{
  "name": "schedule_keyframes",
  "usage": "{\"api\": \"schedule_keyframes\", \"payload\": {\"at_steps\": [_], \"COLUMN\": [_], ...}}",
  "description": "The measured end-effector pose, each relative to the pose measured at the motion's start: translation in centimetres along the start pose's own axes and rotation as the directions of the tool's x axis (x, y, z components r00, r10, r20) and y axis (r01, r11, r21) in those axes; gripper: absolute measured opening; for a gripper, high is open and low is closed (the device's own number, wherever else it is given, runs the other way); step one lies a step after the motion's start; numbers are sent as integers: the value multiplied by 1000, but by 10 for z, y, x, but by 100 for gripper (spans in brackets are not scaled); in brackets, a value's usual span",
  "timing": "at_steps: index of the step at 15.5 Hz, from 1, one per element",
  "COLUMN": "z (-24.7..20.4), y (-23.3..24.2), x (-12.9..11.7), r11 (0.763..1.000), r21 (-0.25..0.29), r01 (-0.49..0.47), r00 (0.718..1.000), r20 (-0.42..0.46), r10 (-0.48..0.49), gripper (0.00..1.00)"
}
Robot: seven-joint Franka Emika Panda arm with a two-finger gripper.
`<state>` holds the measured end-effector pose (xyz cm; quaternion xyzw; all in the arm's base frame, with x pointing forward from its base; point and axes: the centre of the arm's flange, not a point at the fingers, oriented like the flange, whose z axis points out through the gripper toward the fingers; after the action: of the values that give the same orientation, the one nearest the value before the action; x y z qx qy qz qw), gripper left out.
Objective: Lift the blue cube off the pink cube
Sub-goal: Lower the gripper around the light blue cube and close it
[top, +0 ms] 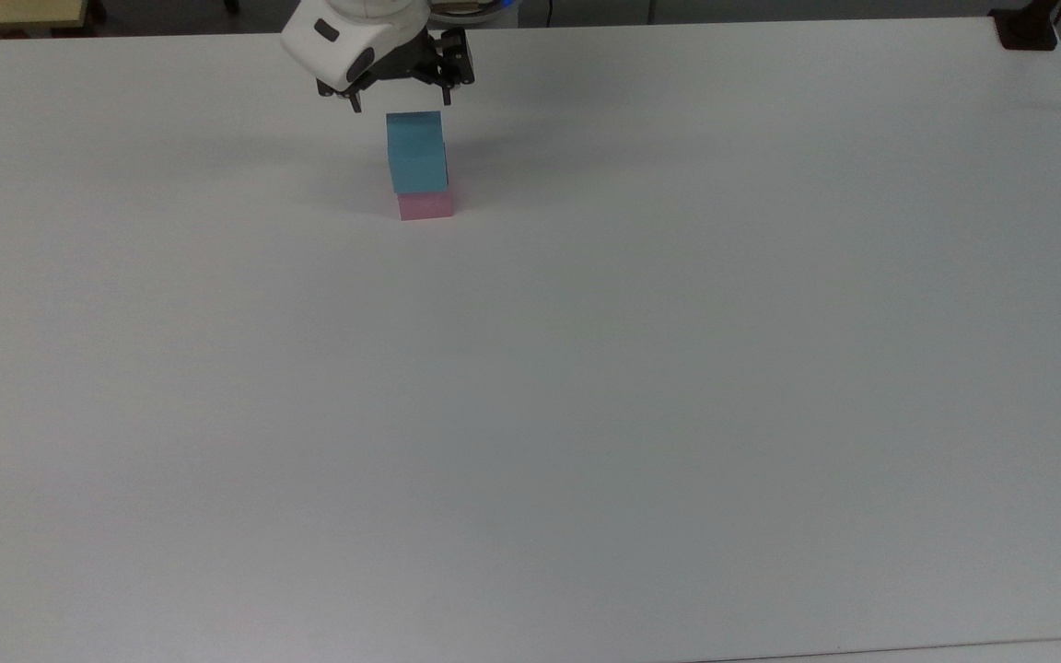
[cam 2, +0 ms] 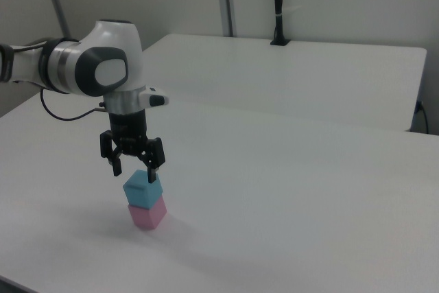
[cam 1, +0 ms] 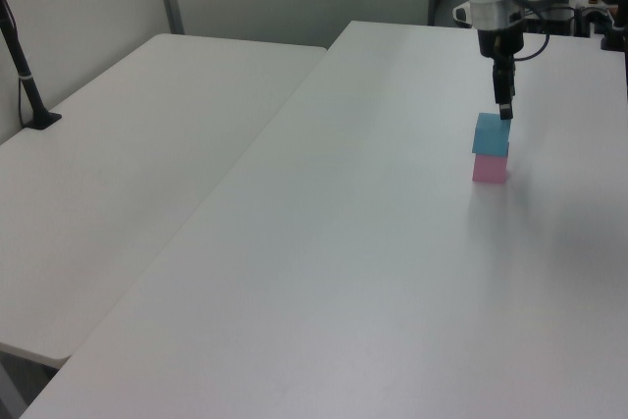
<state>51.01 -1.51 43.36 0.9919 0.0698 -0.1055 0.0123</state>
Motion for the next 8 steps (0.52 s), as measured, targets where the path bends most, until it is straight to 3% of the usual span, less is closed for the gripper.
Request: {"api": "schedule_keyframes", "payload": {"at_steps": [8], "z": [21], "y": [-17], "x": [13], "r11": [1000], "r21": [-5], "r01": [12], "r00": [1000], "r20": [16], "r10": [-12], "gripper": [100]}}
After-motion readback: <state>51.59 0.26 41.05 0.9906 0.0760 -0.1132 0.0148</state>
